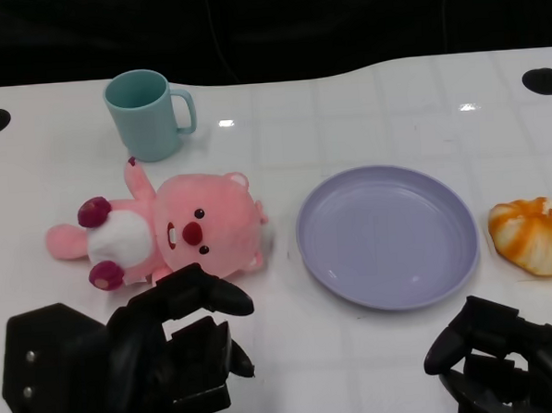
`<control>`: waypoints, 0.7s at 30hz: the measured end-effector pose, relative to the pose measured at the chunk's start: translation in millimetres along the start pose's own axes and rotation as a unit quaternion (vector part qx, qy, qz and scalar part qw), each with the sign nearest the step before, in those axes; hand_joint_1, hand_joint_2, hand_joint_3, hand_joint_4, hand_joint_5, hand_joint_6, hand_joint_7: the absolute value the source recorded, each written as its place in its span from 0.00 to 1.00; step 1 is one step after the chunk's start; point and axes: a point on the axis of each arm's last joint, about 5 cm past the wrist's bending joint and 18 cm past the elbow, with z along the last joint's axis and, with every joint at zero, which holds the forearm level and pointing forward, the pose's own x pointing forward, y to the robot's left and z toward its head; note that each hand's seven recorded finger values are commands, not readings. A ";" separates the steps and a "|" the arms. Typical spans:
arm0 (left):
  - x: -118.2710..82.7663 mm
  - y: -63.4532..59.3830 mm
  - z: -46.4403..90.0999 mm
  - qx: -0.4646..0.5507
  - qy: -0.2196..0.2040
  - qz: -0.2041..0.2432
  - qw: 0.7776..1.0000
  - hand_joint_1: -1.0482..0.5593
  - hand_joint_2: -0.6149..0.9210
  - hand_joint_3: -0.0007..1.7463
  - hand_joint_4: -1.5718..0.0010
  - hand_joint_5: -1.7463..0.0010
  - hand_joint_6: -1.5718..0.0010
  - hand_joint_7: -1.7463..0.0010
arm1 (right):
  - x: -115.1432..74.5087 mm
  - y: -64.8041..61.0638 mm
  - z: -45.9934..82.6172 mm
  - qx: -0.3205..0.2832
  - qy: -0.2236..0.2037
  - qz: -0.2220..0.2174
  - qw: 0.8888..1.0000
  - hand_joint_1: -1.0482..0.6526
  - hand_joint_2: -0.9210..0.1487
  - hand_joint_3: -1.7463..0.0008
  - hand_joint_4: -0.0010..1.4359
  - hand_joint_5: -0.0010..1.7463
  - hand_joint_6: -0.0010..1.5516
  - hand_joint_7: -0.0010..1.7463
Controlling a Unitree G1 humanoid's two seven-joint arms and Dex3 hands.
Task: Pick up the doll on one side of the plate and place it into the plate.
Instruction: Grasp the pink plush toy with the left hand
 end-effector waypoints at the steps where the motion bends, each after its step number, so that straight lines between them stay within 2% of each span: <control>1: 0.0 0.6 1.2 0.006 -0.002 0.000 1.000 0.54 0.72 0.63 0.65 0.22 0.62 0.46 | 0.0 0.0 0.0 0.000 0.000 0.000 1.000 0.47 0.00 0.70 0.46 1.00 0.30 0.95; 5: 0.0 3.5 9.5 0.025 -0.020 -0.001 0.999 0.51 0.81 0.47 0.70 0.32 0.64 0.64 | 0.0 0.0 0.0 0.000 0.000 0.001 1.000 0.47 0.00 0.69 0.45 1.00 0.29 0.95; 8: -0.2 5.7 16.7 0.035 -0.038 0.001 0.999 0.50 0.89 0.32 0.73 0.37 0.64 0.72 | 0.0 0.2 0.2 -0.001 0.000 0.001 1.000 0.47 0.00 0.69 0.45 1.00 0.29 0.95; 11: -1.1 9.4 22.2 0.088 -0.061 0.010 0.994 0.47 0.98 0.16 0.74 0.42 0.63 0.80 | -0.2 0.2 0.4 -0.002 0.000 0.001 1.000 0.47 0.00 0.69 0.45 1.00 0.29 0.95; 15: -1.1 11.6 28.0 0.173 -0.097 0.011 0.980 0.41 1.00 0.11 0.81 0.47 0.68 0.86 | -0.4 0.2 1.0 -0.003 0.000 0.004 1.000 0.47 0.00 0.69 0.44 1.00 0.29 0.95; 21: 2.4 19.3 36.8 0.269 -0.124 0.011 0.955 0.34 1.00 0.07 0.90 0.51 0.75 0.92 | -0.9 0.5 2.4 -0.004 -0.001 0.005 1.000 0.47 0.00 0.69 0.45 1.00 0.29 0.95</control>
